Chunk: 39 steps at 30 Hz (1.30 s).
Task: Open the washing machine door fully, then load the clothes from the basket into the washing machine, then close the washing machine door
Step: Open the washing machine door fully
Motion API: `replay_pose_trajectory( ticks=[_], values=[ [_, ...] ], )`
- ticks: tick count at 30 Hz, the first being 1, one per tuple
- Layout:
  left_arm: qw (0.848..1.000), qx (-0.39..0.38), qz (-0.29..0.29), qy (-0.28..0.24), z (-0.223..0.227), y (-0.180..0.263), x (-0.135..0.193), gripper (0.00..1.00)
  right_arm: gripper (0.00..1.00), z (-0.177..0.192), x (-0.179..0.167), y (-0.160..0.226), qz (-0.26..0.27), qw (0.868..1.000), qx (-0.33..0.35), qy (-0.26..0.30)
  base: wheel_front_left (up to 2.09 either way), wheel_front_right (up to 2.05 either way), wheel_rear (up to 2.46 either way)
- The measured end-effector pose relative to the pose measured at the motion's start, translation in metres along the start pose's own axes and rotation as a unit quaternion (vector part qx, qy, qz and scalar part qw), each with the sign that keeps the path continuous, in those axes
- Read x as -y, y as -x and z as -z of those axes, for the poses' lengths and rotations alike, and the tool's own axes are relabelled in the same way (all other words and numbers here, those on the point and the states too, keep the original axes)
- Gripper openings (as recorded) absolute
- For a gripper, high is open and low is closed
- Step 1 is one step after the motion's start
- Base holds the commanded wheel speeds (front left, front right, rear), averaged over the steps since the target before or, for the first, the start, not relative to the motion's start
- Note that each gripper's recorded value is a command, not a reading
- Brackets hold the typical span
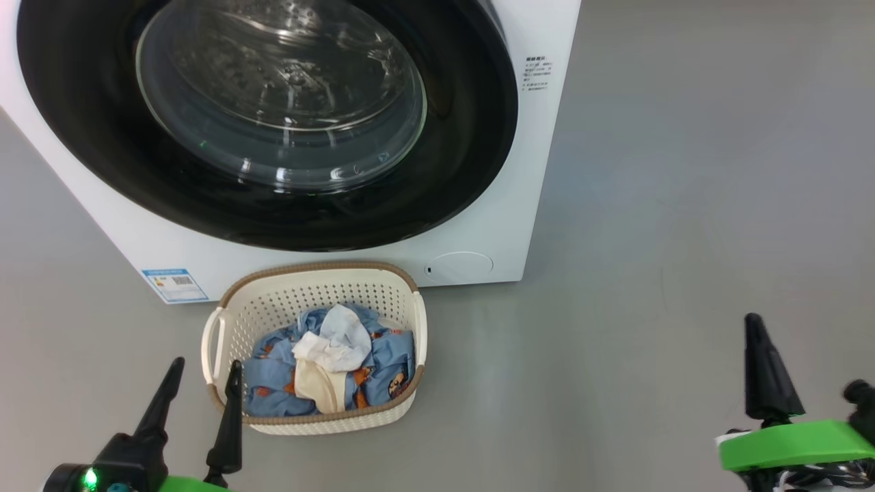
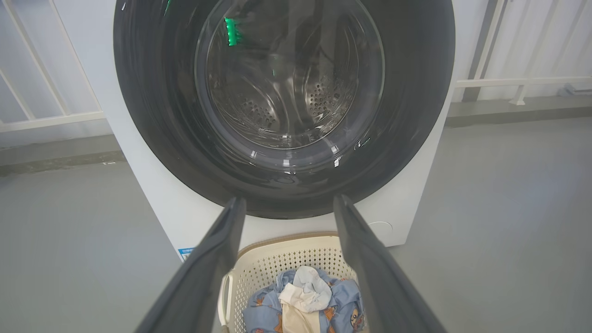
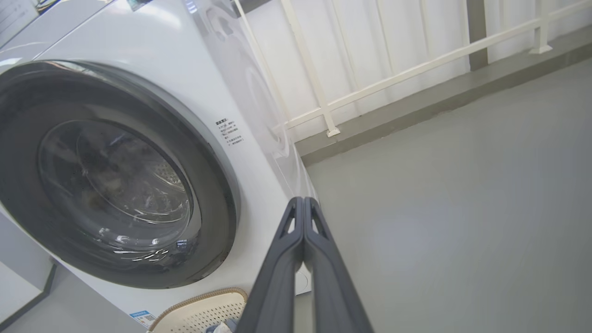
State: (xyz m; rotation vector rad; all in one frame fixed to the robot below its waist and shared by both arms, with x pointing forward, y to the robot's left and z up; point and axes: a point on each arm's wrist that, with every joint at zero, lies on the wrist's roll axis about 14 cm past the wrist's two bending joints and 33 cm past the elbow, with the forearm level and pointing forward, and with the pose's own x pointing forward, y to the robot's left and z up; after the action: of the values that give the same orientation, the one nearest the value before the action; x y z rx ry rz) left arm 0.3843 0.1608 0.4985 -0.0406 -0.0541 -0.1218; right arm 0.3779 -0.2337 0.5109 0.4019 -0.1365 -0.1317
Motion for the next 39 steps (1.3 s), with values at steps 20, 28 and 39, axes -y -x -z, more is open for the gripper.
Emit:
replay_pose_trajectory(
  ticks=[20, 28, 39],
  values=[
    [0.999, -0.031, 0.004, 0.007, 0.030, -0.028, -0.002, 1.00, 0.00, 0.005, 0.103, -0.062, 0.175, 0.854, 0.075, -0.484, 0.00, 0.00, 0.00],
    [0.999, -0.042, 0.003, 0.007, 0.045, -0.044, -0.005, 1.00, 0.00, 0.013, 0.087, -0.116, 0.114, 0.838, 0.010, -0.534, 0.00, 0.00, 0.00],
    [0.998, -0.064, -0.019, 0.000, 0.063, -0.046, -0.023, 1.00, 0.00, 0.026, -0.003, -0.199, -0.035, 0.841, -0.101, -0.530, 0.00, 0.00, 0.00]
  ],
)
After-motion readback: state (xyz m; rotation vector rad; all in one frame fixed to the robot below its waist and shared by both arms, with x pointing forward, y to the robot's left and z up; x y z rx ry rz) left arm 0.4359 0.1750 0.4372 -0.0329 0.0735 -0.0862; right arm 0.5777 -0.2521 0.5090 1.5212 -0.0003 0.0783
